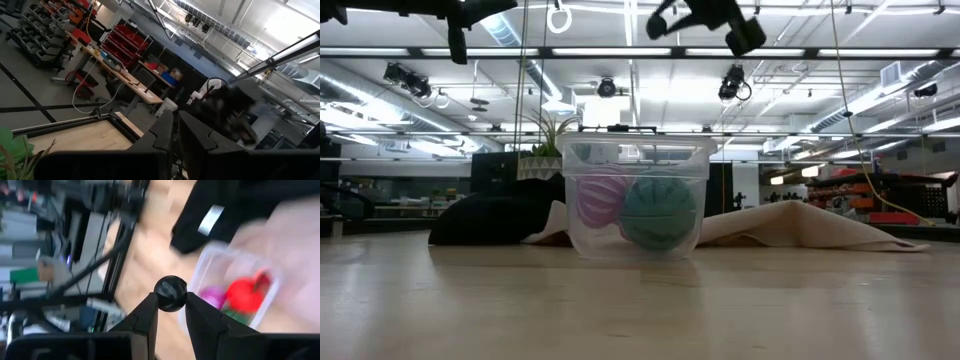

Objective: Pick and placing Produce into tupperware
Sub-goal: Put the plum into the transparent container

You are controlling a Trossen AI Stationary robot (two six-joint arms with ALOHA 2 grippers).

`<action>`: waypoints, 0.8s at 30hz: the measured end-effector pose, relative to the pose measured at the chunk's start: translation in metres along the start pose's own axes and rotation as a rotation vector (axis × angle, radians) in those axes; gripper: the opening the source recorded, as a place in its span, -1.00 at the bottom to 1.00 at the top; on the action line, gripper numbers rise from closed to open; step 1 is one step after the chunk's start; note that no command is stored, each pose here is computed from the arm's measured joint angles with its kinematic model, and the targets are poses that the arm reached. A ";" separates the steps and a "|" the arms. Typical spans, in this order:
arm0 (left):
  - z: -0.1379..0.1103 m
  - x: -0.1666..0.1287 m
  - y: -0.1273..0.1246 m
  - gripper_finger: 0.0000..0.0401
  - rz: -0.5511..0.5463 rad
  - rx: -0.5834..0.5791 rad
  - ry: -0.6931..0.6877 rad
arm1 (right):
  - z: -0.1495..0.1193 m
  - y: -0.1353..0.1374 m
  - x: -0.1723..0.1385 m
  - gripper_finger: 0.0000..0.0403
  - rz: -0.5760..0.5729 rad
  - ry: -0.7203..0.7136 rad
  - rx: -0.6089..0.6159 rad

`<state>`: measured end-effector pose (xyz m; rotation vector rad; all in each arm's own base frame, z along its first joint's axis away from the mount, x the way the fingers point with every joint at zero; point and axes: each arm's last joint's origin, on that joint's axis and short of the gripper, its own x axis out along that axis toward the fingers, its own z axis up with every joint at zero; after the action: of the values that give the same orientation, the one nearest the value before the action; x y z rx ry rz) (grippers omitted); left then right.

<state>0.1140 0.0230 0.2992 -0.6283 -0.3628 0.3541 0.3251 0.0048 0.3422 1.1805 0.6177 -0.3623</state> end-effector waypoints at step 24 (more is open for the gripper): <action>0.013 -0.014 -0.005 -0.78 -0.104 -0.031 -0.055 | 0.005 0.071 0.072 -0.56 0.069 0.094 -0.406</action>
<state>0.0976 0.0196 0.3091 -0.6282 -0.4530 0.2673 0.4232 0.0287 0.3521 0.8297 0.6932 -0.1140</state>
